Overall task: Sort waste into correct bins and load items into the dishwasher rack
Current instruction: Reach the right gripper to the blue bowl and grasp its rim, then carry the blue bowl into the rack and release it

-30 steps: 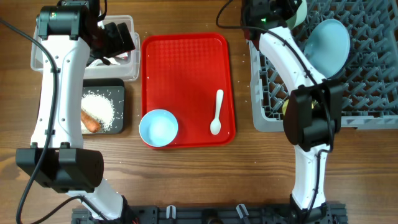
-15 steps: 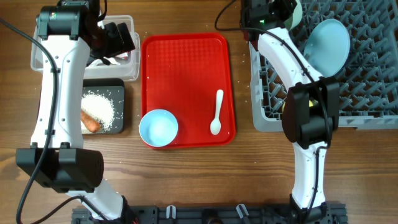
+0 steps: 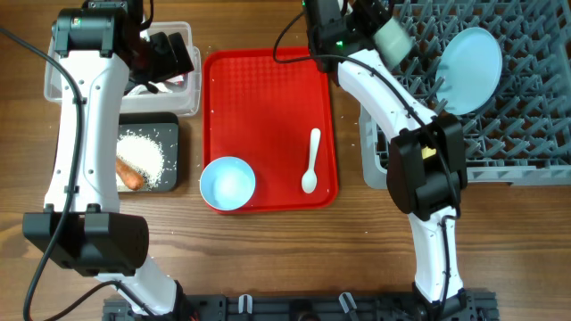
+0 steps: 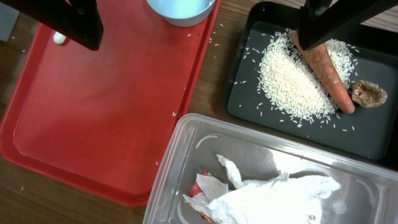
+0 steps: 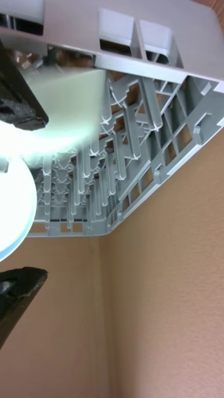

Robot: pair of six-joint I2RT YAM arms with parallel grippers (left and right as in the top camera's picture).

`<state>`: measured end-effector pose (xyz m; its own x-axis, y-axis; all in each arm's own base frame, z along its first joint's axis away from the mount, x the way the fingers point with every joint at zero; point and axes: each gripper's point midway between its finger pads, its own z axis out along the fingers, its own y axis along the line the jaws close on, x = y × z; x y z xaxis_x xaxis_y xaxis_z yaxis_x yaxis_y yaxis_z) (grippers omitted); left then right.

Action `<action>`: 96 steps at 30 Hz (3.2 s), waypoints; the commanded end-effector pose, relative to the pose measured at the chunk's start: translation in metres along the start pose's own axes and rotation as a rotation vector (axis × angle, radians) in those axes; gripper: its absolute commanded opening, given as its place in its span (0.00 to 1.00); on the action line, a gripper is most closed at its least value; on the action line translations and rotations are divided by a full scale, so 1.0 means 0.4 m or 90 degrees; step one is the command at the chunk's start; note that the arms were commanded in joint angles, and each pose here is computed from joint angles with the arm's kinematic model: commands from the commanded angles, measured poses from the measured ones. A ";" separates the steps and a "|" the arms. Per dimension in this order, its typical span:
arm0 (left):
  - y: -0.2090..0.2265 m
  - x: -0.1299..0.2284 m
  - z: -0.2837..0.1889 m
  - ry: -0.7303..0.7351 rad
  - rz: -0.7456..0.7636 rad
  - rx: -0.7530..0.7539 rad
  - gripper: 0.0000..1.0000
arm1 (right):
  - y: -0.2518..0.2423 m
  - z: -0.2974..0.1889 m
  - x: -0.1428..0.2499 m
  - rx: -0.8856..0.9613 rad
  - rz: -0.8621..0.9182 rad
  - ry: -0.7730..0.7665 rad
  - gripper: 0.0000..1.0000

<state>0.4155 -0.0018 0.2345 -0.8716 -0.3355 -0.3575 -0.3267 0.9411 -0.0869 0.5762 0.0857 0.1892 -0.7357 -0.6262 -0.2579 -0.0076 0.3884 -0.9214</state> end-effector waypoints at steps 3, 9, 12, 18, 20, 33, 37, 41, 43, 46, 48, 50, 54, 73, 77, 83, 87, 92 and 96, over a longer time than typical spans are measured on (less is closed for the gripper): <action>-0.006 -0.004 -0.009 -0.004 0.003 0.010 1.00 | 0.031 0.009 0.002 -0.003 0.001 0.005 0.77; -0.007 -0.004 -0.009 -0.004 0.003 0.010 1.00 | -0.058 -0.062 -0.039 -0.058 0.194 -0.055 0.87; -0.007 -0.004 -0.009 -0.004 0.003 0.010 1.00 | 0.010 -0.202 -0.097 -0.312 0.223 -0.151 0.96; -0.007 -0.004 -0.009 -0.004 0.003 0.010 1.00 | 0.247 -0.660 -0.026 -1.028 0.170 -0.124 1.00; -0.007 -0.004 -0.009 -0.004 0.003 0.010 1.00 | 0.327 -0.667 0.036 -1.049 0.215 0.037 1.00; -0.007 -0.004 -0.009 -0.004 0.003 0.010 1.00 | 0.614 -0.887 0.222 -1.053 0.223 0.301 0.46; -0.007 -0.004 -0.009 -0.004 0.003 0.010 1.00 | 0.646 -0.870 0.246 -1.024 0.226 0.342 0.23; -0.007 -0.004 -0.009 -0.004 0.003 0.010 1.00 | 0.665 -0.861 0.261 -1.014 0.227 0.371 0.12; -0.007 -0.004 -0.009 -0.004 0.003 0.010 1.00 | 0.665 -0.861 0.260 -1.013 0.230 0.372 0.08; -0.007 -0.004 -0.009 -0.004 0.003 0.010 1.00 | 0.665 -0.862 0.260 -1.014 0.229 0.372 0.04; -0.007 -0.004 -0.009 -0.004 0.003 0.010 1.00 | 0.651 -0.858 0.244 -1.026 0.238 0.368 0.04; -0.007 -0.004 -0.009 -0.004 0.003 0.010 1.00 | 0.603 -0.829 0.212 -1.022 0.256 0.333 0.04; -0.007 -0.004 -0.009 -0.004 0.003 0.010 1.00 | 0.345 -0.655 0.173 -0.861 0.372 0.243 0.04; -0.007 -0.004 -0.009 -0.004 0.003 0.010 1.00 | -0.224 -0.184 0.487 -0.072 0.055 0.216 0.04; -0.007 -0.004 -0.009 -0.004 0.003 0.010 1.00 | -0.178 -0.163 0.484 -0.084 -0.005 0.230 0.04; -0.007 -0.004 -0.009 -0.004 0.003 0.010 1.00 | -0.113 -0.153 0.483 -0.134 -0.021 0.241 0.04; -0.007 -0.004 -0.009 -0.004 0.003 0.010 1.00 | -0.119 -0.152 0.483 -0.126 -0.024 0.241 0.04; -0.007 -0.004 -0.009 -0.004 0.003 0.010 1.00 | -0.242 -0.144 0.478 0.050 -0.093 0.243 0.04; -0.007 -0.004 -0.009 -0.004 0.003 0.010 1.00 | -0.243 -0.133 0.446 0.050 -0.097 0.224 0.04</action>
<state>0.4154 -0.0031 0.2344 -0.8727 -0.3356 -0.3546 -0.3241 0.9414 -0.0934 0.4057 -0.0249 0.2438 -0.9179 -0.3874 -0.0856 -0.0548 0.3375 -0.9397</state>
